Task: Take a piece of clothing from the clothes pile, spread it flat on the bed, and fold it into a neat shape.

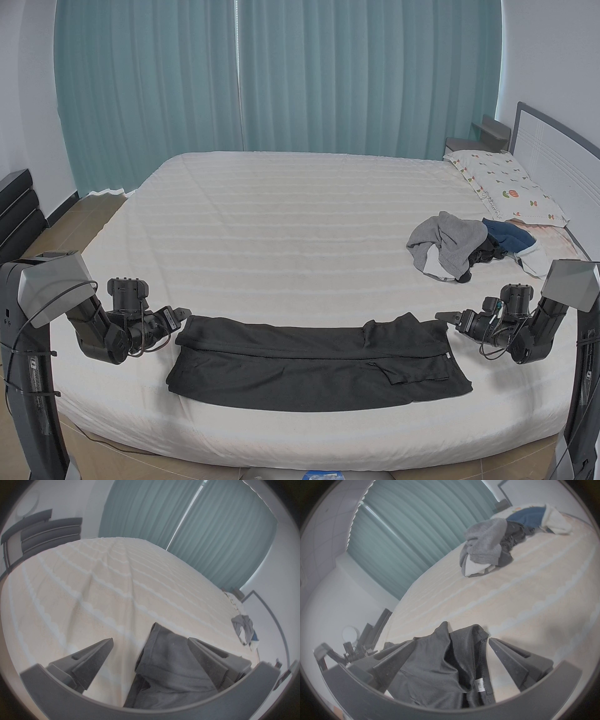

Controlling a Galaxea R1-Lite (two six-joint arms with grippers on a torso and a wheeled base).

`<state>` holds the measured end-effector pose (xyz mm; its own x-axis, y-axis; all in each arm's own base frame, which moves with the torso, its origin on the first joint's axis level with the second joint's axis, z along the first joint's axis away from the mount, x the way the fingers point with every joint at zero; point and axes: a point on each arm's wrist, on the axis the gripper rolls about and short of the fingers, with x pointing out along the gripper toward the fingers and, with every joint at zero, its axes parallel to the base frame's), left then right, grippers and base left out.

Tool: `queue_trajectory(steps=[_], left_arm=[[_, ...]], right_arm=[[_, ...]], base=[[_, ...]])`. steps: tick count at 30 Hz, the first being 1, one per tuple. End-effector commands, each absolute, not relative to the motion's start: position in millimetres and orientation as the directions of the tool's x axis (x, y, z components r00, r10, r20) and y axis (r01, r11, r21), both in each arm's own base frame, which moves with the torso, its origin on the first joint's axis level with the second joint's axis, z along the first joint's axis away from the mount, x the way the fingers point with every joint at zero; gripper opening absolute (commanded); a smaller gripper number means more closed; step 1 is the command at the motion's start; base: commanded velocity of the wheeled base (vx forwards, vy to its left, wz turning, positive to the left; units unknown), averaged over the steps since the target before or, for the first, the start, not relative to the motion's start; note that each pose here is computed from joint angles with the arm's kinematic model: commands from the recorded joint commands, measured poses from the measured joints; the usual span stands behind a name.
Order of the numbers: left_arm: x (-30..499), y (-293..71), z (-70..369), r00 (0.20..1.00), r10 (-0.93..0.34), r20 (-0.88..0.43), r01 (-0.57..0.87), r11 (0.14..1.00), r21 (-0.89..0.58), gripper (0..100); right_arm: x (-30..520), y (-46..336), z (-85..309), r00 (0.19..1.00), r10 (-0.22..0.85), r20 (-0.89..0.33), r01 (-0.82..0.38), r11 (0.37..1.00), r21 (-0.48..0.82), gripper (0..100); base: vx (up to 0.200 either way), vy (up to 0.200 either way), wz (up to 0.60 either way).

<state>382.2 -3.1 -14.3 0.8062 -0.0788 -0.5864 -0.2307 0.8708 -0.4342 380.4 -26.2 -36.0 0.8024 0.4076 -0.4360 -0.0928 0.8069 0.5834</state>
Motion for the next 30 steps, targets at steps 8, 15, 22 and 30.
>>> queue_trajectory(steps=[8,15,22,30], left_arm=[[423.3,-18.6,-27.6,0.825,-0.108,-0.555,-0.292,0.759,-0.582,100],[431.7,-24.2,-42.2,0.817,-0.118,-0.564,-0.286,0.767,-0.574,100],[436.3,-26.4,-49.5,0.817,-0.119,-0.564,-0.28,0.773,-0.569,100],[437.3,-27.5,-55.1,0.815,-0.109,-0.569,-0.274,0.792,-0.545,0]], right_arm=[[406.1,-29.3,-36.5,0.779,0.424,-0.461,0.048,0.694,0.719,100],[411.3,-29.8,-39.5,0.765,0.426,-0.483,0.083,0.68,0.729,100],[411.7,-28.0,-42.8,0.76,0.429,-0.488,0.084,0.68,0.729,100],[411.0,-27.3,-43.7,0.76,0.428,-0.489,0.085,0.681,0.728,100]], base=[[0.0,0.0,0.0],[0.0,0.0,0.0],[0.0,0.0,0.0],[0.0,0.0,0.0]])
